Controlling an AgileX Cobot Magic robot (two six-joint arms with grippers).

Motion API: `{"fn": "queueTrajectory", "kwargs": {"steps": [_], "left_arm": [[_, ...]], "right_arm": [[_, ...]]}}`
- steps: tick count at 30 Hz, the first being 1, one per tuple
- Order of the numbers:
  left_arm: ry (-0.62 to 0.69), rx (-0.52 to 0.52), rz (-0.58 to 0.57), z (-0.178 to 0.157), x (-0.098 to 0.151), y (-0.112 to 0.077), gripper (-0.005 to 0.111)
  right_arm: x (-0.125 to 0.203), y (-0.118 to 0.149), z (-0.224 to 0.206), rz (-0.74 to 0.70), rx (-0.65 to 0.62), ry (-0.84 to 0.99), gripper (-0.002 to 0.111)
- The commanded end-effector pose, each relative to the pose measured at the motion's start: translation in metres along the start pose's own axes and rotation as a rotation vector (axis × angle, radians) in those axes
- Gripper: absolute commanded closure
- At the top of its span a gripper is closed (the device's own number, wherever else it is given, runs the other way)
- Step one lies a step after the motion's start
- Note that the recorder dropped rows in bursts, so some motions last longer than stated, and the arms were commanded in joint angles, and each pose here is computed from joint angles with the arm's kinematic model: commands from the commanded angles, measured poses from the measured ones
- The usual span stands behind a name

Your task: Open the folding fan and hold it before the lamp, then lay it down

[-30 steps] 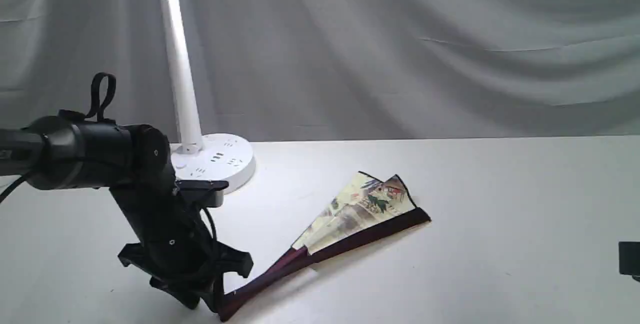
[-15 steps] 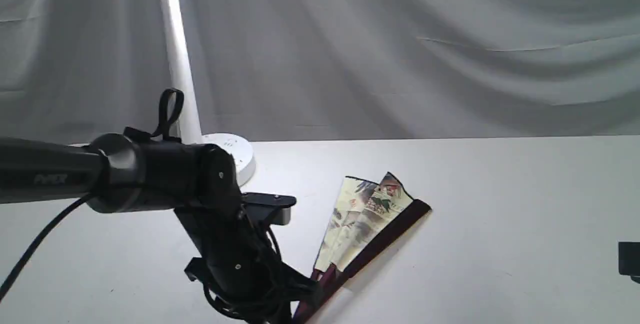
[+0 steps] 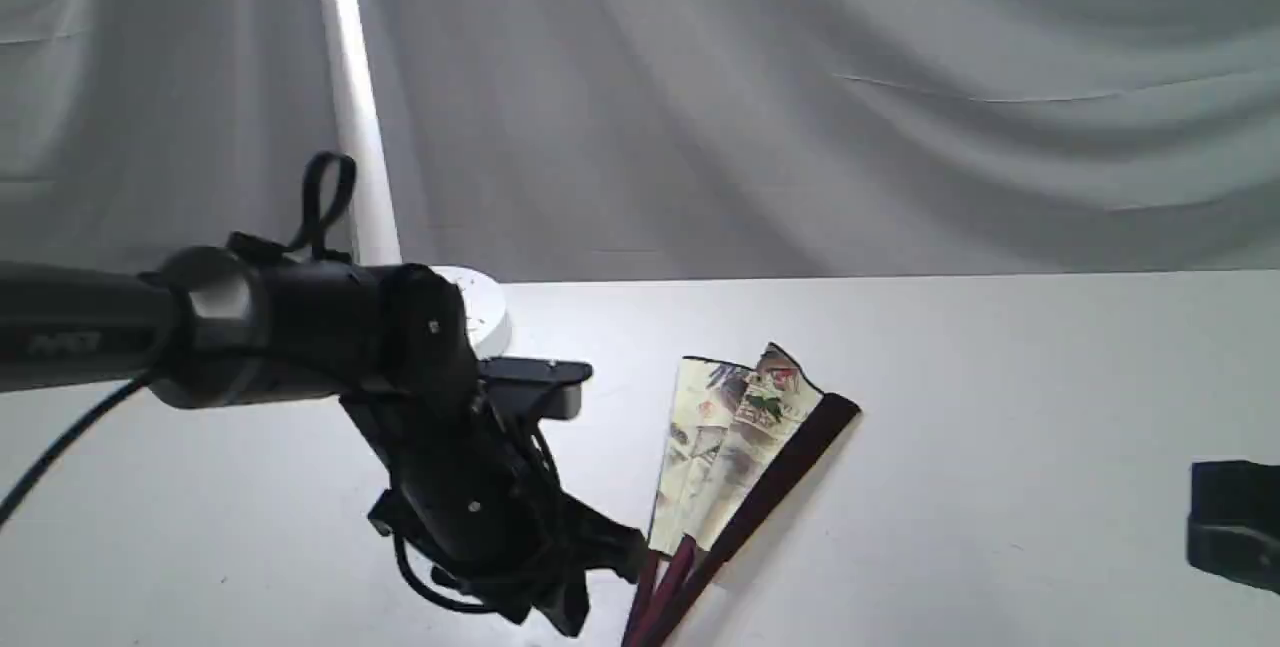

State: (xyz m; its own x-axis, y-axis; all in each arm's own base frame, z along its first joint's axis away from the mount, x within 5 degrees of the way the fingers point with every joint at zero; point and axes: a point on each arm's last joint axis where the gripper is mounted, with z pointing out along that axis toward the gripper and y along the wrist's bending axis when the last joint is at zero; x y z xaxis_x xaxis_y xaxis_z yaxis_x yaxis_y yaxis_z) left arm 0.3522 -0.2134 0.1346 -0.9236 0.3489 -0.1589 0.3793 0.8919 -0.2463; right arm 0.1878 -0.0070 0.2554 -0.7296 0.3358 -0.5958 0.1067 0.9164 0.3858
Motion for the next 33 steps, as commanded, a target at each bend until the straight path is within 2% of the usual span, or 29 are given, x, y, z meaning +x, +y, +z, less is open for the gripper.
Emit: {"fn": "queueTrajectory", "kwargs": {"steps": [1, 4, 10, 17, 26, 31, 33], "left_arm": [[-0.017, -0.034, 0.025, -0.024, 0.001, 0.001, 0.07], [-0.005, -0.072, 0.043, -0.036, 0.004, 0.002, 0.07], [-0.019, -0.074, 0.058, -0.052, 0.007, -0.001, 0.07], [-0.06, -0.066, 0.064, -0.069, 0.008, -0.006, 0.07], [-0.023, -0.061, 0.058, -0.068, 0.013, -0.005, 0.07], [-0.018, -0.083, 0.079, -0.068, 0.013, -0.004, 0.07], [-0.018, -0.085, 0.082, -0.068, 0.013, -0.003, 0.07]], "right_arm": [[-0.004, 0.002, 0.016, 0.039, -0.076, 0.03, 0.087], [-0.007, 0.002, 0.034, 0.099, -0.14, 0.054, 0.079], [-0.007, 0.001, 0.066, 0.192, -0.271, 0.118, 0.078], [-0.004, -0.008, 0.097, 0.299, -0.292, 0.164, 0.078], [-0.027, -0.007, 0.128, 0.307, -0.391, 0.241, 0.078], [-0.027, 0.004, 0.143, 0.318, -0.394, 0.262, 0.077], [-0.024, 0.013, 0.15, 0.288, -0.356, 0.255, 0.075]]}}
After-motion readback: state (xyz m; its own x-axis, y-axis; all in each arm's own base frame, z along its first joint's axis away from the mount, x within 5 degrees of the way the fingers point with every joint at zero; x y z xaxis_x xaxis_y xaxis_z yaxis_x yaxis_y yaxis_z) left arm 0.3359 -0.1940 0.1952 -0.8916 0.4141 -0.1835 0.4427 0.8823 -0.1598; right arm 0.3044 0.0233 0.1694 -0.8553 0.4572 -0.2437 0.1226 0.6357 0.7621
